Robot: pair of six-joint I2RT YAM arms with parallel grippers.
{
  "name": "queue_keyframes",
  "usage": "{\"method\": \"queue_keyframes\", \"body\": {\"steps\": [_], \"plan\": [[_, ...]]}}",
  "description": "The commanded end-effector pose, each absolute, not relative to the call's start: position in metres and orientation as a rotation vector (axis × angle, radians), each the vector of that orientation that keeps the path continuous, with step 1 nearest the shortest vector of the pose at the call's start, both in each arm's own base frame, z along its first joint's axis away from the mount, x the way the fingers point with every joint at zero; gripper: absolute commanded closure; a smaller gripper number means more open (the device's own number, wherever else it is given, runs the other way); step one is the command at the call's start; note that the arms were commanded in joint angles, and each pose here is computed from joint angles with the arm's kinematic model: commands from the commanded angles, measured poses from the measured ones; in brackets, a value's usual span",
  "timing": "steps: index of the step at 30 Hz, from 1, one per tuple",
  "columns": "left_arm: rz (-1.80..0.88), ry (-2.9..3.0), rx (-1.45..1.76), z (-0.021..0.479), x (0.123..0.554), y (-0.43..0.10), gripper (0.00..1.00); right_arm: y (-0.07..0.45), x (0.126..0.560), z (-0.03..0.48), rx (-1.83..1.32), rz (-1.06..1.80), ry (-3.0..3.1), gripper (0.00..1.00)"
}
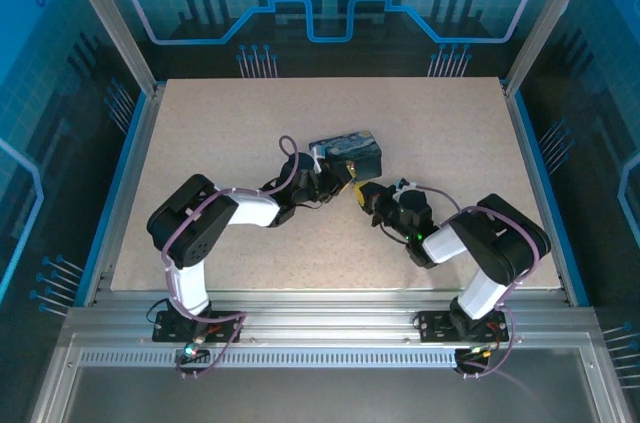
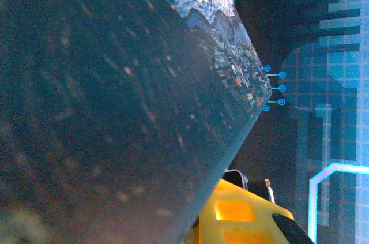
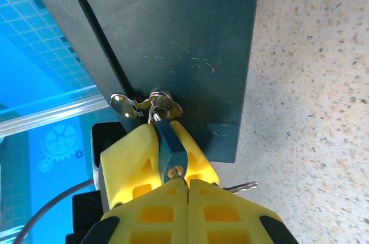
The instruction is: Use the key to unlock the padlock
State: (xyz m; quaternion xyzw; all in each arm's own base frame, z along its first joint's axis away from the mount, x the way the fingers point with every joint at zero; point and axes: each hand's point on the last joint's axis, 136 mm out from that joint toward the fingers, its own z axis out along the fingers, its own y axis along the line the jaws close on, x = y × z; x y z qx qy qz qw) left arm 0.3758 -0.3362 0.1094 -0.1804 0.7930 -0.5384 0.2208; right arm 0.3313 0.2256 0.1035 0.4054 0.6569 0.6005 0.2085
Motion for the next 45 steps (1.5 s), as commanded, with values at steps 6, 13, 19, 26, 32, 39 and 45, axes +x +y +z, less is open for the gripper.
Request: {"method": "queue_keyframes", "body": {"steps": [6,13,19,26,32,39,45], "plan": [[-1.635,2.215,-0.356,0.12,0.348,-0.361,1.0,0.228,0.348,0.124,1.088,1.662,1.824,1.0],[-1.65,2.243,-0.334,0.116,0.338,-0.366,1.0,0.227,0.355,0.128,1.05,1.633,1.855,1.0],[-1.656,2.254,-0.323,0.115,0.335,-0.369,1.0,0.233,0.358,0.131,1.028,1.656,1.856,1.0],[-1.655,2.271,-0.316,0.112,0.333,-0.371,1.0,0.233,0.358,0.133,1.022,1.655,1.851,1.0],[-1.654,2.279,-0.318,0.109,0.331,-0.371,1.0,0.234,0.361,0.135,1.021,1.666,1.845,1.0],[-1.601,2.284,-0.351,0.101,0.337,-0.358,1.0,0.233,0.353,0.128,0.996,1.651,1.888,1.0],[-1.488,2.316,-0.39,0.088,0.347,-0.332,1.0,0.221,0.328,0.105,0.926,1.553,2.042,0.69]]}}
